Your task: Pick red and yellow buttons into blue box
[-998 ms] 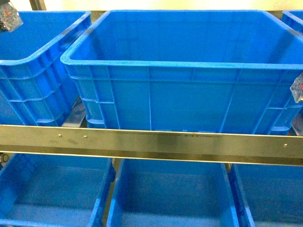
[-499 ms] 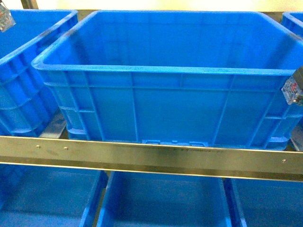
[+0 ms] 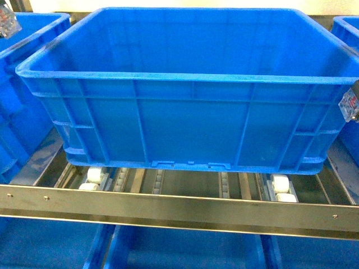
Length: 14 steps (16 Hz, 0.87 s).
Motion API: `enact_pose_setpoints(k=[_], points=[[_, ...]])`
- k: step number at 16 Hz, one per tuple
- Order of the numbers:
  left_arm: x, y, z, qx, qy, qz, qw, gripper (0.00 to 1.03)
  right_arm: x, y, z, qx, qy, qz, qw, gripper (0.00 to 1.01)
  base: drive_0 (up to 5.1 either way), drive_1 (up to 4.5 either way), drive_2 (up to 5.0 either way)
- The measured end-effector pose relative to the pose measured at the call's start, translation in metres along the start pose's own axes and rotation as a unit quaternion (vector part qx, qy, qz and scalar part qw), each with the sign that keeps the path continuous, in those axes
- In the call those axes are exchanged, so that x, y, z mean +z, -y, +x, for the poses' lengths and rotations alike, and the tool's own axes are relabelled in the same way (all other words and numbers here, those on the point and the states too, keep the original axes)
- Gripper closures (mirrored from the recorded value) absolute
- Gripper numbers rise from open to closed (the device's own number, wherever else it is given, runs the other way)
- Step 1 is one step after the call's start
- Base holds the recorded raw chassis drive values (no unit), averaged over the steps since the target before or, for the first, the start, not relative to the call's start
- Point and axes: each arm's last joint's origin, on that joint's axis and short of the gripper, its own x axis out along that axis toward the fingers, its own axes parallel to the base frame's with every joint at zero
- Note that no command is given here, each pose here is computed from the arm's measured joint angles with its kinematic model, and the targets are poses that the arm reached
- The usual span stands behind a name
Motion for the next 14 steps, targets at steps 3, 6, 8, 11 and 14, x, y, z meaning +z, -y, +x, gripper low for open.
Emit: enact_pose_setpoints(k=[3, 6, 8, 11, 14], points=[[0.0, 0.0, 0.0, 0.001, 0.0, 0.0, 1.0, 0.79, 0.0, 0.0, 0.0, 0.001, 0.0, 0.0, 1.0, 0.76, 0.0, 0.0, 0.0], [-0.0005, -0.0001, 0.0001, 0.001, -0.002, -0.001, 1.0, 0.79, -0.0001, 0.0001, 0.0001, 0.0, 0.0, 0.0, 1.0, 0.76, 0.0, 0.0, 0.0], [0.0001, 0.0, -0.0001, 0.001, 0.0, 0.0, 1.0, 0.79, 0.0, 0.0001, 0.0, 0.0, 0.0, 0.0, 1.0, 0.76, 0.0, -2.11, 2.2], [0.0029, 0.0006, -0.0021, 0.001, 0.007, 0.002, 1.0, 0.79, 0.0001, -0.0001, -0.0006, 0.002, 0.0, 0.0, 1.0, 0.76, 0.1, -2.82, 2.9], [0.0019, 0.0005, -0.0017, 0.001, 0.004, 0.001, 1.0, 0.79, -0.0001, 0.0, 0.0, 0.001, 0.0, 0.0, 1.0, 0.76, 0.0, 0.0, 0.0]])
